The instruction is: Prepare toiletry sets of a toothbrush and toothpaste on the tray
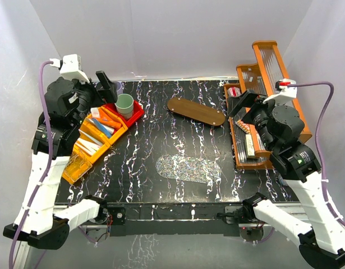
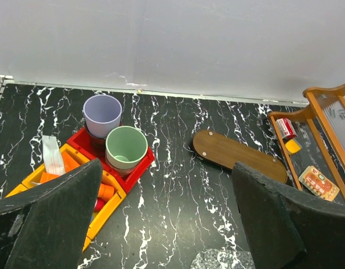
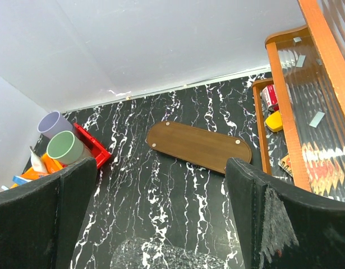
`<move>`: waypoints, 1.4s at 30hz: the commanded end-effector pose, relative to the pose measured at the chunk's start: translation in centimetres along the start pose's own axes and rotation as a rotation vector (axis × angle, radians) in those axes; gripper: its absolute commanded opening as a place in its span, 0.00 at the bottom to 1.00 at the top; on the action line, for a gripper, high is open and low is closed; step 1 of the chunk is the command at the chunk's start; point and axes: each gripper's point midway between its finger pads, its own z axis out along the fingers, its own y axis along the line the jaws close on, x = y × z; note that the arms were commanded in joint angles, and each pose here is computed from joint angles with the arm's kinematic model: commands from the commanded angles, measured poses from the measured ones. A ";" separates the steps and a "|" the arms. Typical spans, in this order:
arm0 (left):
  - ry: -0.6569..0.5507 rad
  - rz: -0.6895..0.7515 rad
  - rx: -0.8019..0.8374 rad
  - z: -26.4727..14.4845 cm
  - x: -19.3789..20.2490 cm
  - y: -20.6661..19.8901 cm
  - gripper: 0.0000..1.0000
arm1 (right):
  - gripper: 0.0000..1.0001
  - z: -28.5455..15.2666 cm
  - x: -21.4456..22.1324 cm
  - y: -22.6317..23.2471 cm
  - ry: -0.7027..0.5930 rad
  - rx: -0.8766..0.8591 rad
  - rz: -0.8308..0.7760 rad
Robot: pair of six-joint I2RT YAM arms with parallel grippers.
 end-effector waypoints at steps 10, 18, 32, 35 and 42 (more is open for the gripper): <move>0.234 -0.048 0.052 -0.5 8.4 0.3 0.99 | 0.98 -1.1 -2.4 1.4 -0.063 -0.081 0.050; 0.418 -0.040 -0.031 0.1 14.1 2.1 0.99 | 0.98 -1.0 0.1 2.6 0.017 -0.169 0.040; 0.511 0.203 -0.332 9.3 15.5 7.7 0.90 | 0.98 -0.6 2.5 2.4 0.098 -0.172 0.018; 0.524 0.204 -0.357 12.5 15.5 8.5 0.82 | 0.98 -0.9 2.4 2.1 0.088 -0.162 0.019; 0.546 0.219 -0.391 17.7 17.1 10.2 0.66 | 0.98 -1.4 2.8 1.3 0.079 -0.142 0.013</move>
